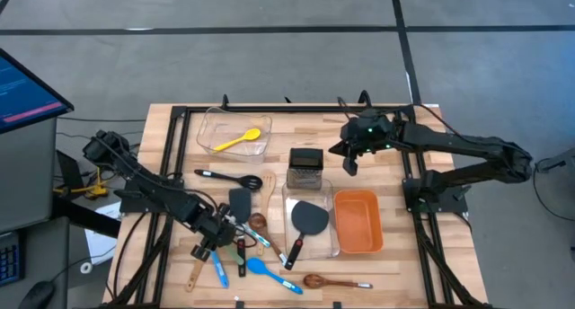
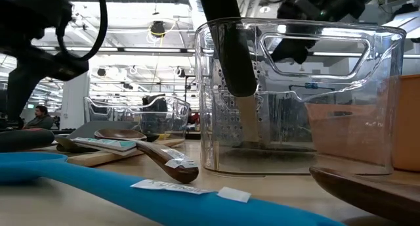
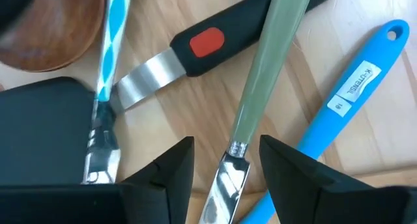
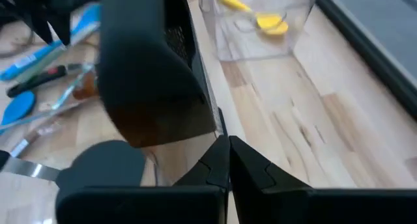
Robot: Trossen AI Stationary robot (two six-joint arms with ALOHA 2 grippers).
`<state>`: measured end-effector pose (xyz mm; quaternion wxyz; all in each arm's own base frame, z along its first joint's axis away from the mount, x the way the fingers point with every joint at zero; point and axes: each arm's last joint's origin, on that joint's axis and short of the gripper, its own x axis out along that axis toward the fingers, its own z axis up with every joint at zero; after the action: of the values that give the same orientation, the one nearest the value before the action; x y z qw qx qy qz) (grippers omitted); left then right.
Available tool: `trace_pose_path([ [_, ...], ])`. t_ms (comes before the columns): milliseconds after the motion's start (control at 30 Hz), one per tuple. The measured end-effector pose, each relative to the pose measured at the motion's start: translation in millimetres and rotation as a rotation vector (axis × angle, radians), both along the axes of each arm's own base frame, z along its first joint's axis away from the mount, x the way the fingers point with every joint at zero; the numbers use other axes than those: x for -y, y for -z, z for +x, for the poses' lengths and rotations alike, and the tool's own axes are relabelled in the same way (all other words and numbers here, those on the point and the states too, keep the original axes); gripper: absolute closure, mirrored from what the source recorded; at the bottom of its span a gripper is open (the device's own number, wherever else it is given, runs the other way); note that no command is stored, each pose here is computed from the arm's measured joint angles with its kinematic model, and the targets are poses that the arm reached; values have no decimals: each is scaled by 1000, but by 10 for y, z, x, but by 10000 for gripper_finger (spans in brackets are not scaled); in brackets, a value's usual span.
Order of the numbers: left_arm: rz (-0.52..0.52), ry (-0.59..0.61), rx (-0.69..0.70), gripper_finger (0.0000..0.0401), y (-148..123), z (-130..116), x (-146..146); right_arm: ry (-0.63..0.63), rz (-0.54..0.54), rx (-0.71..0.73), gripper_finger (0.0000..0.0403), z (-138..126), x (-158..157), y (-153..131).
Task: Pick & Place Kitchen Items
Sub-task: Put the green knife into the orange bin
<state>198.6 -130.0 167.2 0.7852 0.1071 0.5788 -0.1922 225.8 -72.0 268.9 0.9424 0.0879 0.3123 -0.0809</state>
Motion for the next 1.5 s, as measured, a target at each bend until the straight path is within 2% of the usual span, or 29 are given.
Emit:
trace_pose_path([
  [167, -31, -3, -47, 242, 136, 26, 49, -20, -18, 55, 402, -79, -73, -121],
  [500, 9, 0, -98, 254, 373, 48, 62, -70, -30, 96, 402, -124, -205, -208],
  [700, -5, 0, -75, 287, 323, 35, 53, -86, -29, 94, 402, -116, -242, -207],
  [1000, -50, -52, -51, 381, 244, 34, 56, -90, -30, 95, 402, -114, -252, -207],
  [1500, -43, -47, -13, 392, 134, 104, 87, -90, -30, 95, 402, -113, -252, -207],
])
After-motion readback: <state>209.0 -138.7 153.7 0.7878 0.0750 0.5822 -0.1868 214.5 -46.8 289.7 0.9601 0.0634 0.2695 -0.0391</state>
